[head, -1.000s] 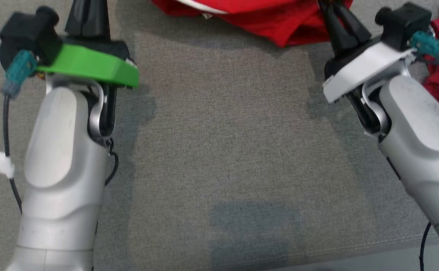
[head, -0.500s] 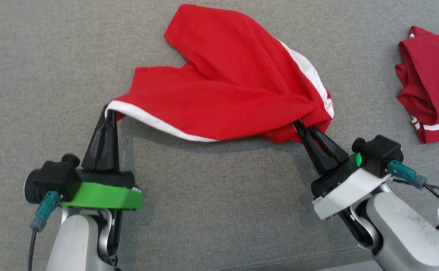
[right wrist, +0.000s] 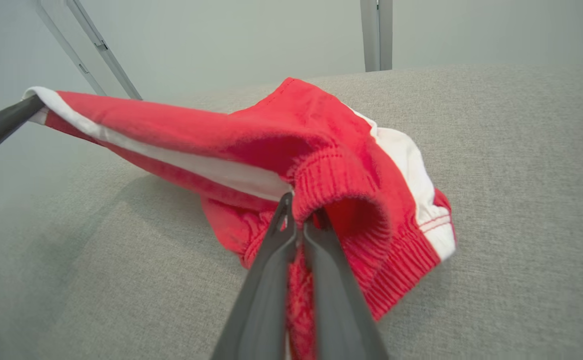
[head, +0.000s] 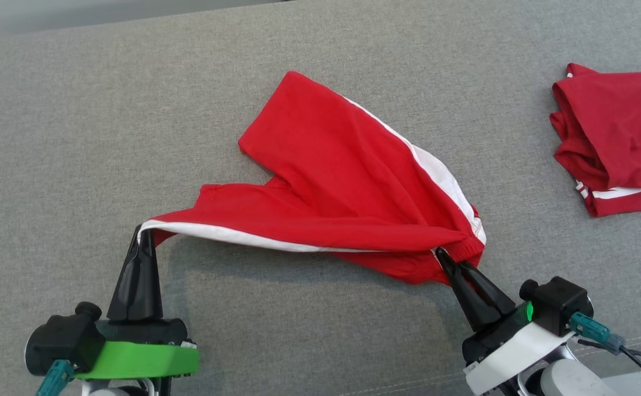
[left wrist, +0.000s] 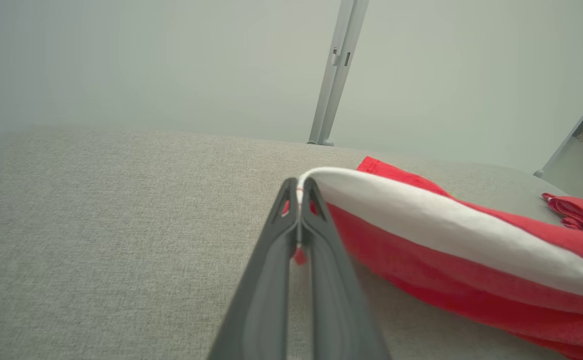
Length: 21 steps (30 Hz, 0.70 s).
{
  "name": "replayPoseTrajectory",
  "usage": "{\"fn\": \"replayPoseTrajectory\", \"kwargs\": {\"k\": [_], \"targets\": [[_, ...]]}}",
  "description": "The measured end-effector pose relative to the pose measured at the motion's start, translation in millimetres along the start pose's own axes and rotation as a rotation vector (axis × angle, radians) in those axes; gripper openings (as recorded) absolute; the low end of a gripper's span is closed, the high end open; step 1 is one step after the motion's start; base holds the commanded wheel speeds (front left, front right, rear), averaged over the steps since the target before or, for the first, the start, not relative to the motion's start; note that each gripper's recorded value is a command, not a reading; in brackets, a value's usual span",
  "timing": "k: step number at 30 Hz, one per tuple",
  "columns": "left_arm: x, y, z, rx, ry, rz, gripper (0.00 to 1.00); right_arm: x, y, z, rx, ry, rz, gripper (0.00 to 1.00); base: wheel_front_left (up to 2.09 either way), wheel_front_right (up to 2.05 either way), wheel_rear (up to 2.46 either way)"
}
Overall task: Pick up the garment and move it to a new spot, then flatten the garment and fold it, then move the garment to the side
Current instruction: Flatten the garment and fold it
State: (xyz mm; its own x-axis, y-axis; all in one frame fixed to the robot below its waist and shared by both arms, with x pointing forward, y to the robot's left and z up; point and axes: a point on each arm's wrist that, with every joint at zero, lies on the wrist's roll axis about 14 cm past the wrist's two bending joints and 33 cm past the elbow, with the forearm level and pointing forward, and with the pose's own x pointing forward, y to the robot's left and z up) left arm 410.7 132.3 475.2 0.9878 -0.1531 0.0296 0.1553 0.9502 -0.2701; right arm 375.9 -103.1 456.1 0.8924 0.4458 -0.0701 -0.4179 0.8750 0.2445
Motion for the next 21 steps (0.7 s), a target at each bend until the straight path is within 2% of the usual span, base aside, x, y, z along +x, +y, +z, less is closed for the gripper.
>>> {"fn": "replayPoseTrajectory", "kwargs": {"k": [12,21], "targets": [[17.6,-22.8,13.4,0.022,-0.052,-0.083,0.0,-3.4,-11.8,9.7,0.008,-0.039,-0.063,0.0,0.0,0.0,0.0],[86.8,-76.7,33.9,0.086,-0.103,-0.298,0.0,6.3,-47.9,-4.0,0.111,-0.028,-0.196,0.0,0.0,0.0,0.0]]}}
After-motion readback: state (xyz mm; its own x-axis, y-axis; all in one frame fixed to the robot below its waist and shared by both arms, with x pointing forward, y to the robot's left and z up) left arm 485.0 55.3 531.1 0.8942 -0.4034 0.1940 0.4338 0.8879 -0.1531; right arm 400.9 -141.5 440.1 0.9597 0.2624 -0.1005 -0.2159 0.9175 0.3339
